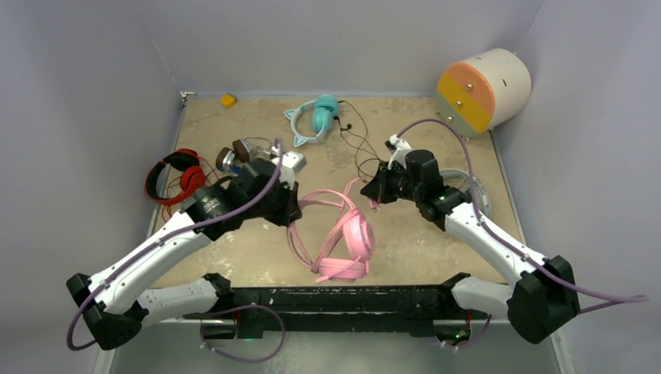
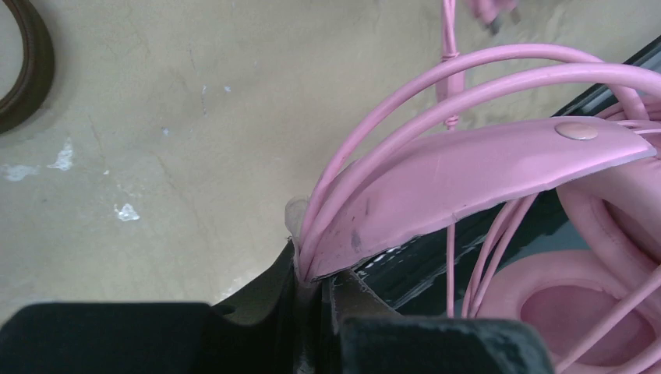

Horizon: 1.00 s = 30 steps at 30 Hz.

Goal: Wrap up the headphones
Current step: Wrap the headphones cable around the headphones.

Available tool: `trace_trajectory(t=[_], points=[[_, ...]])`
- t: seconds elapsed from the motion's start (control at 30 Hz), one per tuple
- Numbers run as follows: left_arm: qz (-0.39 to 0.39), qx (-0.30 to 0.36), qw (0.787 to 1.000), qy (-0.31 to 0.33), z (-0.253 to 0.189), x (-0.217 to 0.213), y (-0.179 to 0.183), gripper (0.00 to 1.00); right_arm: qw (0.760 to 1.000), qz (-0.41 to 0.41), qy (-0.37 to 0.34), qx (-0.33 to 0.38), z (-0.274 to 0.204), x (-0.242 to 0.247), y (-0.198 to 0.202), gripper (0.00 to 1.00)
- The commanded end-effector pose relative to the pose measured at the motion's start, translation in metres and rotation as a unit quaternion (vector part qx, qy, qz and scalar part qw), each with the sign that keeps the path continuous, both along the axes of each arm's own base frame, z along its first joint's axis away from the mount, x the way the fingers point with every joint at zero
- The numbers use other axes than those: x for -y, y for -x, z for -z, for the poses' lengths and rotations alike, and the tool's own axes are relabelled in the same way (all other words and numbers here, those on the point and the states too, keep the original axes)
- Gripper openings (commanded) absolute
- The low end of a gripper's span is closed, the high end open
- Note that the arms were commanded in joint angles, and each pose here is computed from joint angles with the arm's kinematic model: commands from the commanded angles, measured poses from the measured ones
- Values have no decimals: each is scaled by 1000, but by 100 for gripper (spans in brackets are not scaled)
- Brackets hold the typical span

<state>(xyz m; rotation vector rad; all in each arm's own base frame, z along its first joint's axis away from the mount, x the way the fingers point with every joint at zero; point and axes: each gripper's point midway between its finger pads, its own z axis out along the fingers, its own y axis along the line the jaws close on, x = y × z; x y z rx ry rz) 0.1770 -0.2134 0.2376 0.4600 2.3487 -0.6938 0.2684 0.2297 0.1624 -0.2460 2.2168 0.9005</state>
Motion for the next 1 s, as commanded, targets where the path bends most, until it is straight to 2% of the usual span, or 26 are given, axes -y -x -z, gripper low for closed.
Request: trace_trajectory(t=[0.0,0.1,0.2,0.37,0.53,0.67,0.87,0.97], points=[[10,69,996,-62,8,11,-4,0,999,11,18,39,-38,14,-2,0],[-29,77,989,-126,26,-1,-18,0,998,-6,5,57,-57,15,9,0],[-60,100,981,-152,27,-7,-32,0,997,-54,-13,44,-65,7,29,0],[-102,145,971,-162,15,-13,-48,0,987,-151,-57,16,-75,-10,64,0],[-159,174,955,-177,3,-28,-60,0,982,-171,-82,18,-89,-11,79,0],[-171,174,953,-179,4,-29,-62,0,978,-177,-109,22,-102,-13,87,0],[-218,152,947,-179,17,-28,-67,0,955,-217,-202,1,-122,-30,100,0],[-237,143,946,-171,22,-23,-69,0,957,-208,-200,-4,-119,-34,96,0]])
